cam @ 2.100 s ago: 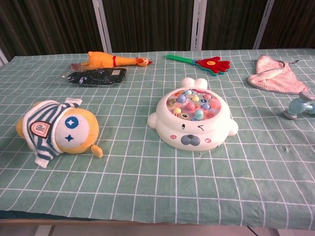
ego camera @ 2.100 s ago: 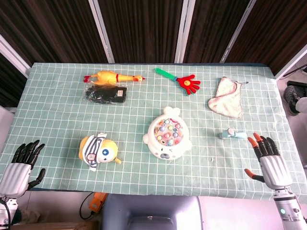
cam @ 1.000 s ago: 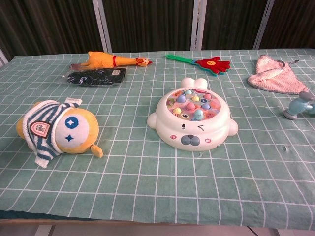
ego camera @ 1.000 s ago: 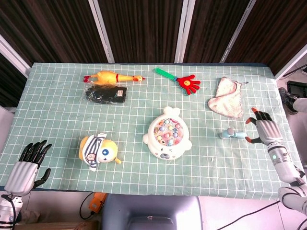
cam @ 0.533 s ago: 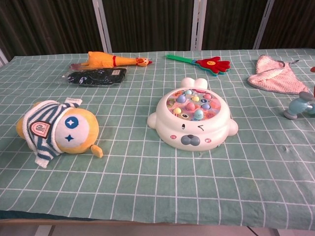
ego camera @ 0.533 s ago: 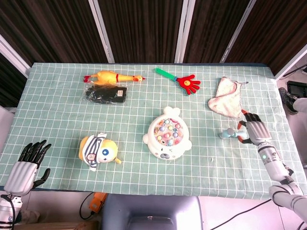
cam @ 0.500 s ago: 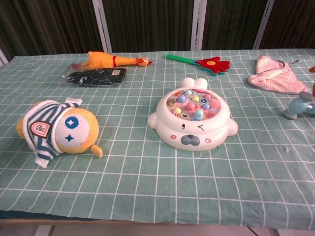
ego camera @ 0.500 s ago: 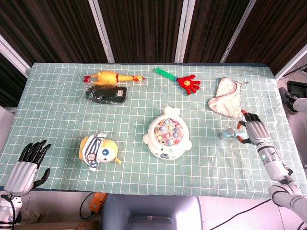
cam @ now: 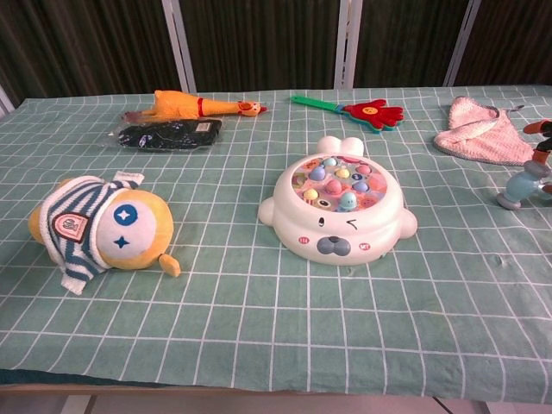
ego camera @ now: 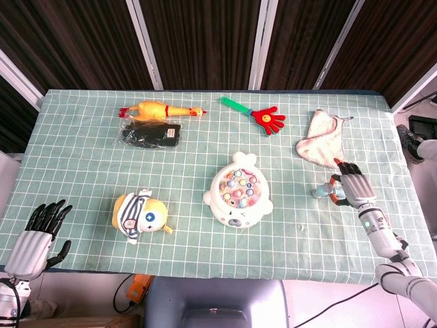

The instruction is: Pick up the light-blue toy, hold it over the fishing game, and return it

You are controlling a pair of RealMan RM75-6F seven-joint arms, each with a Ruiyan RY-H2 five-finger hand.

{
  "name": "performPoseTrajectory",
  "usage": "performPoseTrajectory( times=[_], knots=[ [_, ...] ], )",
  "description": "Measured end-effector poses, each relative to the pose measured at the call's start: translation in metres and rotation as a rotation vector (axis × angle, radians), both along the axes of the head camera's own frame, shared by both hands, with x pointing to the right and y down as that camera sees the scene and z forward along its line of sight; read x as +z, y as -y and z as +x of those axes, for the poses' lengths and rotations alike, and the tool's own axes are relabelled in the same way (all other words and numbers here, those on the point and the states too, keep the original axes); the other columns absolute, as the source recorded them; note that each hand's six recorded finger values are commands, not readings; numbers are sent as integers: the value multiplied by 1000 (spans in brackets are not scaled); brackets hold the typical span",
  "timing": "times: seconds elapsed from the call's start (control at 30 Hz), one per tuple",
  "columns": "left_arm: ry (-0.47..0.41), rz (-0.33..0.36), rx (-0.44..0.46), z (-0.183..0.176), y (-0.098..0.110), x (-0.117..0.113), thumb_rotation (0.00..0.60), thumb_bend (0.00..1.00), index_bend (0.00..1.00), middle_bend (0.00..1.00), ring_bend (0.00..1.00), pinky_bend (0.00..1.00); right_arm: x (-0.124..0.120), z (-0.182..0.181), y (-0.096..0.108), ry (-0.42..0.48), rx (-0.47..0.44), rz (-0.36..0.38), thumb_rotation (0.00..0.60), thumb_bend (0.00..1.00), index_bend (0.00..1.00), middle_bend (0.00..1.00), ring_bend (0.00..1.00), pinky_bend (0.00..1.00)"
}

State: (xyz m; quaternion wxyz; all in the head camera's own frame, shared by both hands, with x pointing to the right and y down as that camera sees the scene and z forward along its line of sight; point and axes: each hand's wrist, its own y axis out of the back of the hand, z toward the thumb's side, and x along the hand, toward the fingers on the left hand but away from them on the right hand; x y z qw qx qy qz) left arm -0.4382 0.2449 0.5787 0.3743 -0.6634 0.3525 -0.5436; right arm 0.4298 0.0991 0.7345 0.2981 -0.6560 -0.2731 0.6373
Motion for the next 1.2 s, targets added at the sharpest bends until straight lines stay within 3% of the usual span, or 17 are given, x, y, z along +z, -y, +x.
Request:
performPoseTrajectory(
  times=[1.2],
  knots=[
    [-3,0,-3,-1,0,-1,600,420,0,0,0,10,8,-6,0,-14,-6,-9,600,544,618,64,0,0]
  ],
)
